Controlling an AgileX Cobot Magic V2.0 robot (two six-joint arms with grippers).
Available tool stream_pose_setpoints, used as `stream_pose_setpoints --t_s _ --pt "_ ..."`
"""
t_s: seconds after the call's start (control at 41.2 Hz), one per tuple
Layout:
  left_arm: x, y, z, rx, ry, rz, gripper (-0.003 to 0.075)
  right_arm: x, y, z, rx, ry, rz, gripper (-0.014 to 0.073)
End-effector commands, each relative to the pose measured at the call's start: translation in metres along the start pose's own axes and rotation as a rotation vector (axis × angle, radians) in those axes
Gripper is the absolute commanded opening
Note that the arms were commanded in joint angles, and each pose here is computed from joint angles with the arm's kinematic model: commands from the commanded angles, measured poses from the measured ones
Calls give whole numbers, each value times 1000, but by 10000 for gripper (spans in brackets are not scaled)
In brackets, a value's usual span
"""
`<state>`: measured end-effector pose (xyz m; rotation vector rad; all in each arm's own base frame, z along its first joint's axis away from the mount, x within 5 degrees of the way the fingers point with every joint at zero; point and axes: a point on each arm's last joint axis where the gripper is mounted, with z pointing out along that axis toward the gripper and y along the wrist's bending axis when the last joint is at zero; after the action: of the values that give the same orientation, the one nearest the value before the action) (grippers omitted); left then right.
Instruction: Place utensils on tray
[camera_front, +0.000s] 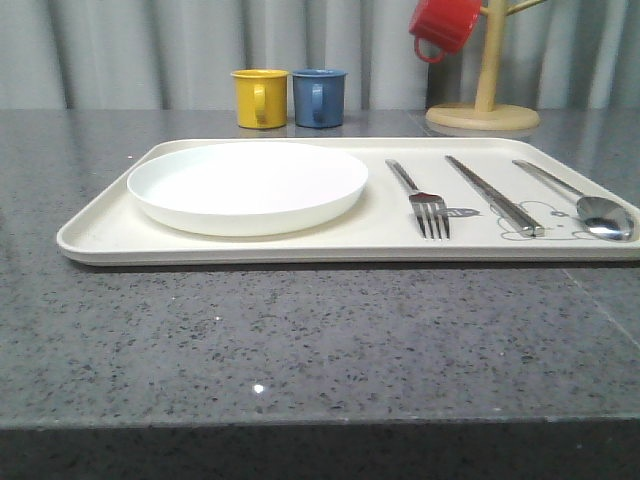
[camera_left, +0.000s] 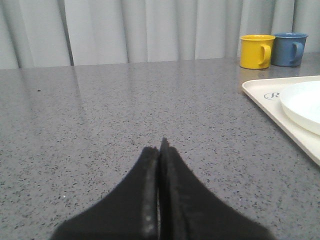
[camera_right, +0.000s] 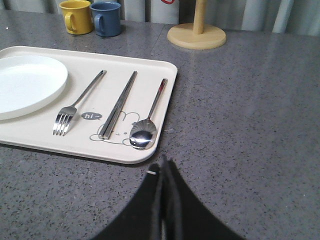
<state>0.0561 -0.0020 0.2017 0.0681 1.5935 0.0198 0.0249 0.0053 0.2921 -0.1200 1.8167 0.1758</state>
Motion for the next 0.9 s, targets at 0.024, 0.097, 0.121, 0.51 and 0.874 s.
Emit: stream_pose_setpoints --t_s 0.024,0.097,0.121,0.51,0.874 --pt "-8 1 -2 -15 -109 -20 -19 -13 0 -2 6 -85 -19 -113" --pt "-8 1 -2 -15 -107 -20 -19 -13 0 -2 6 -85 -19 -113" --pt "-8 1 -2 -15 -107 -20 -19 -13 0 -2 6 -85 -19 -113" --pt "-8 1 -2 -15 -107 -20 -19 -13 0 -2 6 -85 -19 -113" --pt "-8 1 -2 -15 -107 -20 -19 -13 -1 -1 18 -87 -34 -113"
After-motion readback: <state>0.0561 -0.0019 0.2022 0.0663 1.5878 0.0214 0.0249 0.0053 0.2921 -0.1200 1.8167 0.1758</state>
